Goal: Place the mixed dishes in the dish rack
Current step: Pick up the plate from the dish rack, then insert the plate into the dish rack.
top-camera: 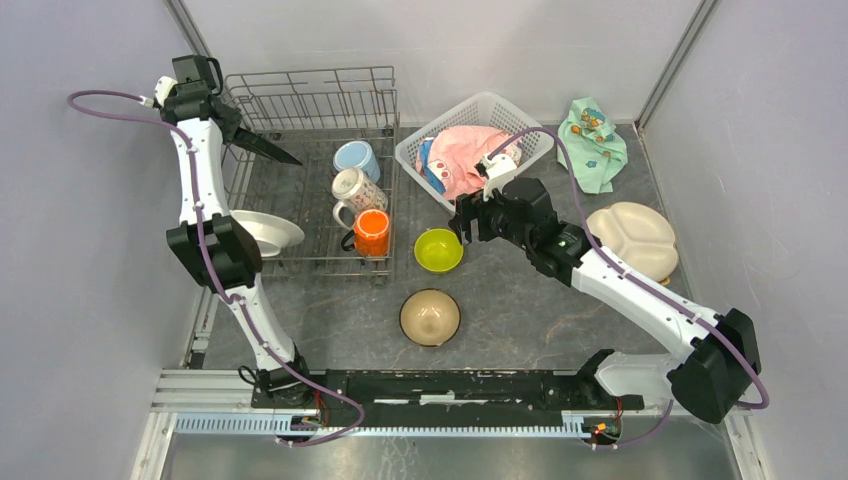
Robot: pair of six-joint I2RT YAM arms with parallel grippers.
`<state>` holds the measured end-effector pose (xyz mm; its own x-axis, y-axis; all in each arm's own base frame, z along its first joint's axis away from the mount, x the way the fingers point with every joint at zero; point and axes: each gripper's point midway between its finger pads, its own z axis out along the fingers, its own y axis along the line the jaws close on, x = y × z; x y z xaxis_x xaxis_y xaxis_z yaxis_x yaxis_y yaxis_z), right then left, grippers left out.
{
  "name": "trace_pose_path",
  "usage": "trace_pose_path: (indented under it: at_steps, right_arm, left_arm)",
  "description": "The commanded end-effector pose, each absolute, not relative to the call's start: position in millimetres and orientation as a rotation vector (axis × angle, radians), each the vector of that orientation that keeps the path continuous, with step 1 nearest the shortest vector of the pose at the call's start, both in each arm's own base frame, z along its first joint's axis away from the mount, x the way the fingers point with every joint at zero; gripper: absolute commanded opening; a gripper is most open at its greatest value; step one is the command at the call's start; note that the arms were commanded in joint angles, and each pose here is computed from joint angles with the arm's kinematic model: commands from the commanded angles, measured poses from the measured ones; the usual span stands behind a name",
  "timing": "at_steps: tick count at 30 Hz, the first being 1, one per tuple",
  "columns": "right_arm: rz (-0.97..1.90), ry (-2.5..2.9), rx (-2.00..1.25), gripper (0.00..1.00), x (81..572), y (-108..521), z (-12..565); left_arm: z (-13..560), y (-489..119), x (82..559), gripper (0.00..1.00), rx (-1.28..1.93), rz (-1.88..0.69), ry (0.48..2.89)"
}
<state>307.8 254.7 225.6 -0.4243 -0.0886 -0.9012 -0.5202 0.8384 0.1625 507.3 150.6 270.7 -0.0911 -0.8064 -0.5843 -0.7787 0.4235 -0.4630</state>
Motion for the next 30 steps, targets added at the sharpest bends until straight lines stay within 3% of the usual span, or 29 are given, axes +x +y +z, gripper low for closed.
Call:
trace_pose_path:
  at_steps: [1,18,30]
  right_arm:
    - [0.524,1.896,-0.431,0.85,312.6,253.1,245.5]
    - [0.531,1.906,-0.438,0.85,310.6,253.8,238.2]
    - [0.524,1.919,-0.447,0.85,309.5,253.4,233.3]
  left_arm:
    - [457.4,122.1,531.1,0.02,-1.094,-0.425,1.385]
    - [486.4,115.6,501.3,0.02,-1.111,-0.467,1.308]
    - [450.5,128.5,478.0,0.02,-1.359,-0.293,1.273]
